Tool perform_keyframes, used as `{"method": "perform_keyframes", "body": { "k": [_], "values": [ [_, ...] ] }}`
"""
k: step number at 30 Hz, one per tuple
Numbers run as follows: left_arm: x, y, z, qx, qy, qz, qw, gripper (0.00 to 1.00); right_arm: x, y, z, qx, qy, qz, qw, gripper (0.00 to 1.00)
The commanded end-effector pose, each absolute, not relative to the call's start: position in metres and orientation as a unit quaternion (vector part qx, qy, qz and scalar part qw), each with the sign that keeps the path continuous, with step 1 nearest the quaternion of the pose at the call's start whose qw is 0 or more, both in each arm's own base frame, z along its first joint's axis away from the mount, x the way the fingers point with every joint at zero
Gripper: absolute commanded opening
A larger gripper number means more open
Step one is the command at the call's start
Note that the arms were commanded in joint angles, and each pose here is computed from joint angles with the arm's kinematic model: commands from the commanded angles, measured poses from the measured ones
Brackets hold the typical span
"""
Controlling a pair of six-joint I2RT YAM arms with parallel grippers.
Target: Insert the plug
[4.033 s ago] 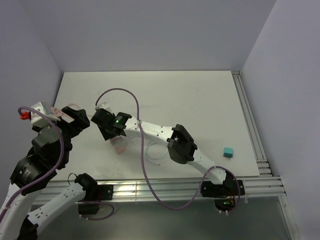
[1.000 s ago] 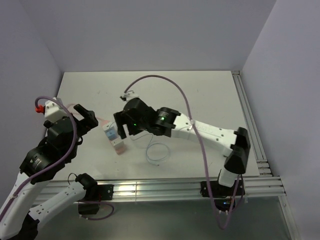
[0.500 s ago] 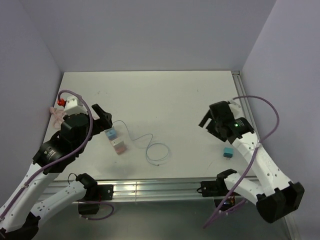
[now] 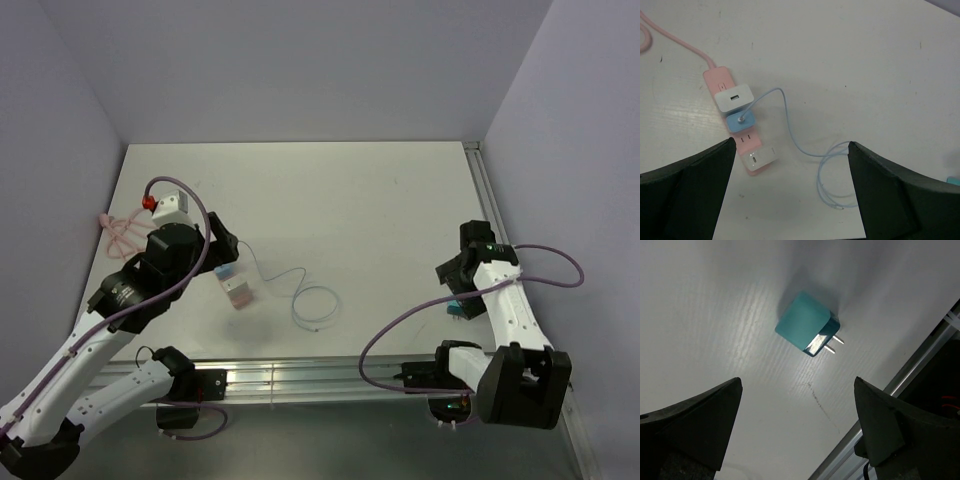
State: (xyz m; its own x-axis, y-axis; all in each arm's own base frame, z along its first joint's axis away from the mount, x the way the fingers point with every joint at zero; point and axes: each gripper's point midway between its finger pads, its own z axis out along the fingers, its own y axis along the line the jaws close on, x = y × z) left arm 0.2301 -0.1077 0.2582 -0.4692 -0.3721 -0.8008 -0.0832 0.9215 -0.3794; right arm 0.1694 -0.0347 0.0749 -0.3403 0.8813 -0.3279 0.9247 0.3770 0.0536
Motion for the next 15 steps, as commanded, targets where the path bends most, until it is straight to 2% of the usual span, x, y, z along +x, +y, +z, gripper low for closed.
{"method": "perform_keyframes", "body": {
  "k": [1,7,11,15],
  "values": [
    [0.232,-0.117,0.261,-0.132,0.842,-0.167,0.496,0.99,0.173,-0.042,0.064,0.569,0.804,-0.092,0.145,1.00],
    [0.233,-0.117,0.259,-0.125,0.849,-0.155,0.490,0.99,0.182,-0.054,0.049,0.572,0.800,-0.109,0.146,0.99],
    [0.233,-0.114,0.260,-0.121,0.851,-0.145,0.489,1.00,0.182,-0.061,0.031,0.571,0.802,-0.130,0.118,0.97],
    [0.232,-0.112,0.259,-0.116,0.855,-0.136,0.487,0.99,0.180,-0.069,0.017,0.567,0.802,-0.147,0.114,0.90]
  ]
}}
